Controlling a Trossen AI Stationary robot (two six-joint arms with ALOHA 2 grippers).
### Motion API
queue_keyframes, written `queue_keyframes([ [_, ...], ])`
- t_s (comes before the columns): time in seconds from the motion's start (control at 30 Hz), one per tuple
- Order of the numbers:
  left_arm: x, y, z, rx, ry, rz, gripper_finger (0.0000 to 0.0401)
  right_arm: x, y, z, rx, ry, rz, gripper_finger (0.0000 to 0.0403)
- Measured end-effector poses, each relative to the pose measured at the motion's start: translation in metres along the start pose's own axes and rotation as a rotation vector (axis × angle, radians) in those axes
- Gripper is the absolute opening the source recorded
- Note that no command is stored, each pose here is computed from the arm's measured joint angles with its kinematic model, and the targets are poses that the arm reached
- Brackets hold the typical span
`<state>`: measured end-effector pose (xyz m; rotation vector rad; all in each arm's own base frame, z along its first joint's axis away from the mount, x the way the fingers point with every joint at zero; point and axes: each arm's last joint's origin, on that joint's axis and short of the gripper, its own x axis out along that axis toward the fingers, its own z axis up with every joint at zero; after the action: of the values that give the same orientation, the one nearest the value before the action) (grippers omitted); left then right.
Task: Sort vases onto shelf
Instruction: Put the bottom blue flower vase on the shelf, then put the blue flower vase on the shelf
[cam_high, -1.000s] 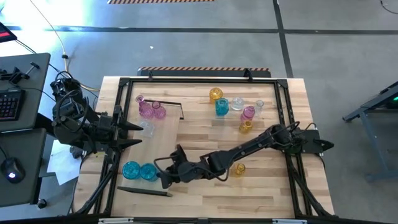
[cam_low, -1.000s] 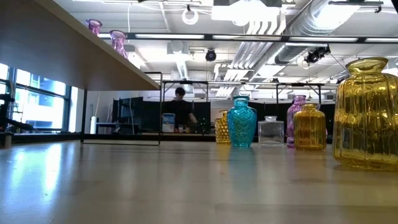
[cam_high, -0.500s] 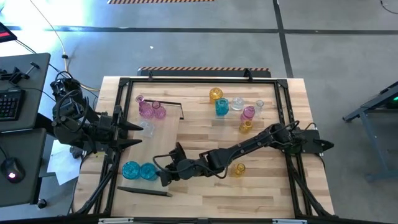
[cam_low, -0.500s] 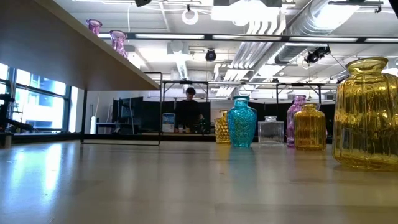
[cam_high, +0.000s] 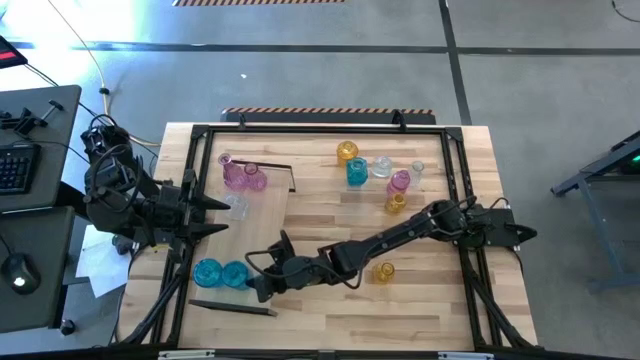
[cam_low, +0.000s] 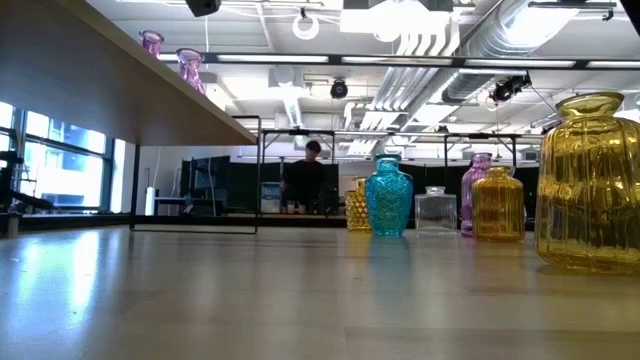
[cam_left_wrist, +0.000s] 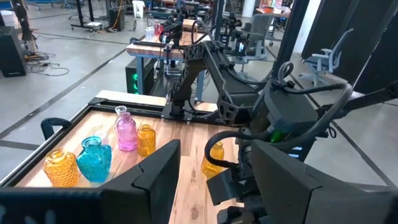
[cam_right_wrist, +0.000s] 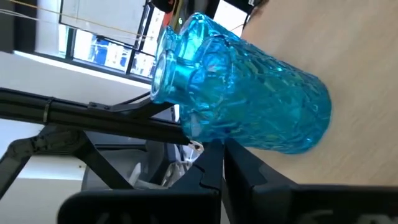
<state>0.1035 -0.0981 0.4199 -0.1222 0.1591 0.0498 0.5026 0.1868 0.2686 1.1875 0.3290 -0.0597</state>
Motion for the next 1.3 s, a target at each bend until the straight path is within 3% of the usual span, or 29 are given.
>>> queue_keyframes([
  [0.97, 0.000, 0.000, 0.000, 0.001, 0.000, 0.000, 0.0186, 0.005, -0.002, 0.002, 0.009, 0.043, 0.051, 0.0000],
  [1.17, 0.000, 0.000, 0.000, 0.001, 0.000, 0.000, 0.0186, 0.002, -0.002, -0.008, 0.012, -0.016, -0.004, 0.0000],
  [1.3, 0.000, 0.000, 0.000, 0.001, 0.000, 0.000, 0.0186, -0.012, 0.007, -0.008, -0.058, -0.078, -0.079, 0.0000],
])
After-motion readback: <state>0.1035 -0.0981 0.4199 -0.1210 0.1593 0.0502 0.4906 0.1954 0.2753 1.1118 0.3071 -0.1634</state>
